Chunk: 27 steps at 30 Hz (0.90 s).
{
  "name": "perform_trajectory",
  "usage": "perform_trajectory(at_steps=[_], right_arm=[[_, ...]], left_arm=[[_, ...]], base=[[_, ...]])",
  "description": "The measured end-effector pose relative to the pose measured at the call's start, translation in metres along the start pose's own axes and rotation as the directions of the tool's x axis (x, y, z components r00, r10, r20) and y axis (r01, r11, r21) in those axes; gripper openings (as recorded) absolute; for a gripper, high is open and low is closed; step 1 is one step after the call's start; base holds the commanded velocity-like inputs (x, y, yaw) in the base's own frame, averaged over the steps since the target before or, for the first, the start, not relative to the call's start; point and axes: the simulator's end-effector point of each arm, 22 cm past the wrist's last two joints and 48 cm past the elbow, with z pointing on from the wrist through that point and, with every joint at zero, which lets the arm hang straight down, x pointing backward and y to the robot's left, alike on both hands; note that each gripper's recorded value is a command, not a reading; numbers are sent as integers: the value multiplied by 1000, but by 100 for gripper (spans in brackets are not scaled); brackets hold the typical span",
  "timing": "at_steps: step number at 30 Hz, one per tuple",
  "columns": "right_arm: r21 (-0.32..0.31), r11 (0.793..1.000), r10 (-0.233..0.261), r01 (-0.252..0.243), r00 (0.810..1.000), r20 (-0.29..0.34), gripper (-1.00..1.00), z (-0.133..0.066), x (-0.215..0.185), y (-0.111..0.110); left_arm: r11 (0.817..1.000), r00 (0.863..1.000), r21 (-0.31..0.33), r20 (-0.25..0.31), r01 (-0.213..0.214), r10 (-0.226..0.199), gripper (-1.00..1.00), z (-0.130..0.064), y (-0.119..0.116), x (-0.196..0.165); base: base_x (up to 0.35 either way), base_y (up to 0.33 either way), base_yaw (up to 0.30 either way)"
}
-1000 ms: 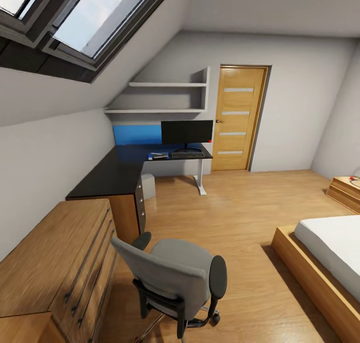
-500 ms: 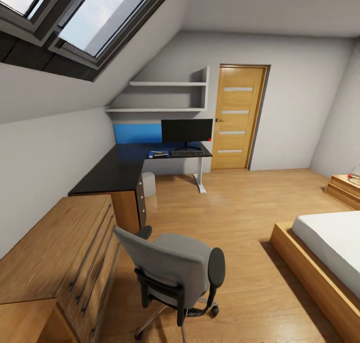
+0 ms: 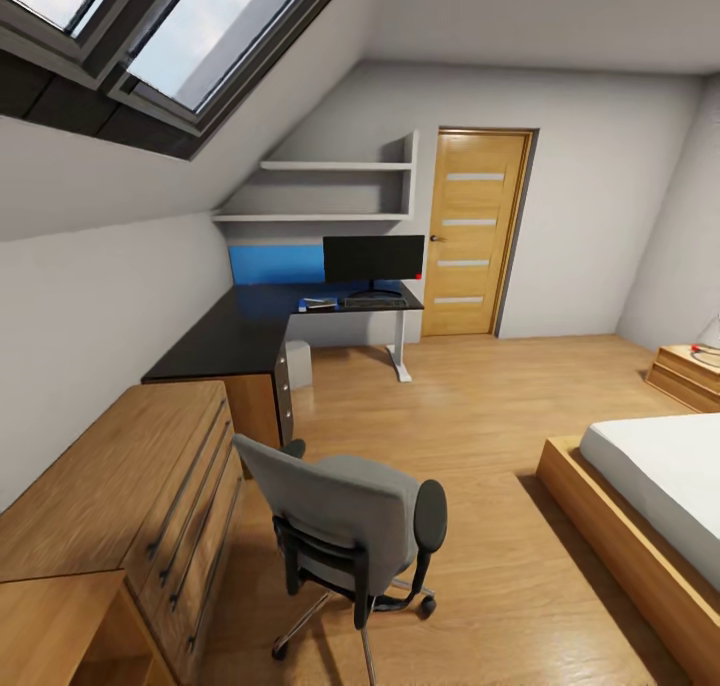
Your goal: In the bedroom, organize the workspace by keeping the computer under the desk, ensuring the monitor is on the desk, placing the keyboard on the desk next to the monitor, placing the mouse on the desk next to the keyboard, moving the folder from the swivel chair onto the desk next to the mouse, stacking the notebook on top of the folder with the pen on top of the notebook, and positioning the swivel chair next to the desk.
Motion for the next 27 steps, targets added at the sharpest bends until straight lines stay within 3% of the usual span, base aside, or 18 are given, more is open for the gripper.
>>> perform_trajectory(at_steps=[9, 10, 13, 18, 21, 27], right_arm=[[-5, 1000, -2, 2, 1000, 3, 100, 9, 5, 3], [-9, 1000, 0, 0, 1000, 5, 100, 10, 5, 5], [-16, 1000, 7, -6, 1000, 11, 100, 14, 5, 10], [-56, 997, 52, -49, 997, 51, 100, 22, -13, 35], [-85, 993, 90, -83, 992, 84, 100, 29, -32, 53], [-109, 988, 129, -112, 979, 157, 100, 55, -87, 71]], left_arm=[[1000, 1000, 5, -9, -3, 3, 100, 10, -5, 7], [1000, 999, 24, -33, -5, 6, 100, 9, -16, 14], [998, 999, 55, -35, 2, 0, 100, 14, -35, 9], [991, 999, 130, 20, 24, -27, 100, 21, -74, -21], [984, 995, 173, 80, 46, -61, 100, 22, -102, -53], [983, 981, 163, 155, 88, -114, 100, 24, -123, -91]], base=[[-3, 0, 0], [0, 0, 0], [0, 0, 0], [0, 0, 0], [0, 0, 0], [0, 0, 0]])
